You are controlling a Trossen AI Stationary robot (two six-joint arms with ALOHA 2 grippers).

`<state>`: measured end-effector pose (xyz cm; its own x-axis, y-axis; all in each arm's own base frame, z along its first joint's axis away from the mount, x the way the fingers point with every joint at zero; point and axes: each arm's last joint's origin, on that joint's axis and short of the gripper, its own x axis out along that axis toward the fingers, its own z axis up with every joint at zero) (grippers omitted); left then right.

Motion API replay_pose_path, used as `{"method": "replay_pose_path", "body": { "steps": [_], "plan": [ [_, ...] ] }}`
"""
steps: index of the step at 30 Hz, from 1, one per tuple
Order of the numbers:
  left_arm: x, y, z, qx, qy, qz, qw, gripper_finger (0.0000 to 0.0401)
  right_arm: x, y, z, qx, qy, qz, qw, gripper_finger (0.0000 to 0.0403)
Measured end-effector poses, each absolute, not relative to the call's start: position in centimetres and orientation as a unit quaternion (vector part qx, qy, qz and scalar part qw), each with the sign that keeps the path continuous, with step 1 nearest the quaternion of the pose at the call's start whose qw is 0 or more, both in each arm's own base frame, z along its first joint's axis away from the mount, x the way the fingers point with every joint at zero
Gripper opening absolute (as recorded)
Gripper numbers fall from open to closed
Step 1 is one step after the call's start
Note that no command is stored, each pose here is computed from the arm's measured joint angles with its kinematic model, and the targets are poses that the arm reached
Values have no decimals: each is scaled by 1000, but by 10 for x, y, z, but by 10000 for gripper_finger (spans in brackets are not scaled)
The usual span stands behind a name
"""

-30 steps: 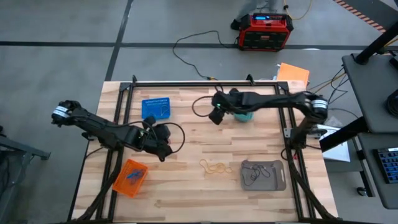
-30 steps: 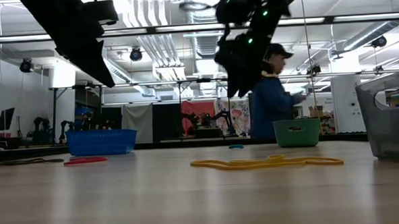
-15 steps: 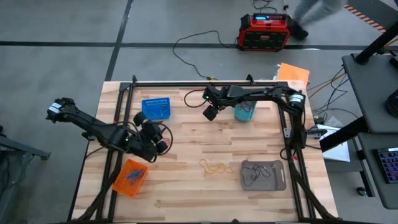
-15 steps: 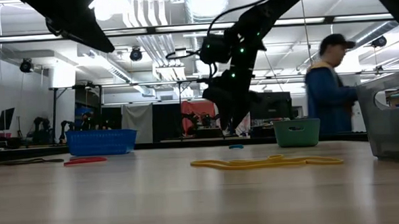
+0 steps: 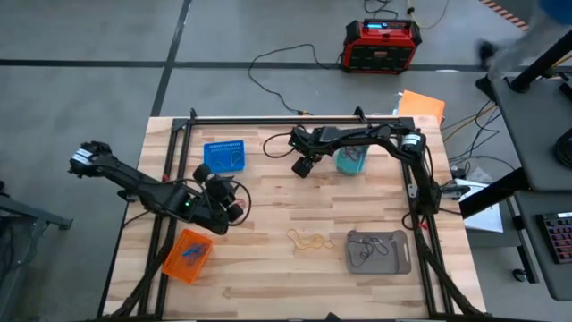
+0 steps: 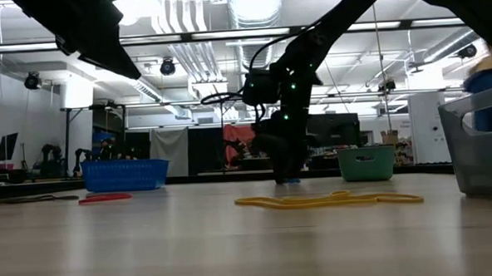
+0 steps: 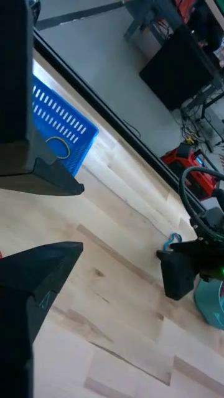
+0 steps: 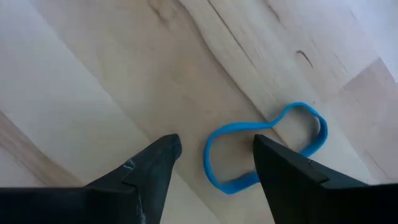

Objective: Sort rubber bands into baskets
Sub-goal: Put the blue rubber band into the orange bin

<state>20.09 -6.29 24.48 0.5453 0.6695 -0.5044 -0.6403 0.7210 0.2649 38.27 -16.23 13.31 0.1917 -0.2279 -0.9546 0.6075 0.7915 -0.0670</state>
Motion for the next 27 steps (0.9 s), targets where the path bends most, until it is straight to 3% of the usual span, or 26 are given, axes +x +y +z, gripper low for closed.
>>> {"method": "replay_pose_path", "body": {
  "steps": [4,10,18,27],
  "plan": [
    [204,-64,243,24,297,373,879,115,383,-162,130,160,578,-267,754,158],
    [209,-66,242,13,285,373,883,115,385,-159,128,136,586,-248,759,28],
    [225,-76,238,8,273,340,900,115,386,-128,166,93,568,-194,795,9],
    [243,-103,230,24,276,233,932,119,369,-38,230,73,431,12,899,9]
  ]
}}
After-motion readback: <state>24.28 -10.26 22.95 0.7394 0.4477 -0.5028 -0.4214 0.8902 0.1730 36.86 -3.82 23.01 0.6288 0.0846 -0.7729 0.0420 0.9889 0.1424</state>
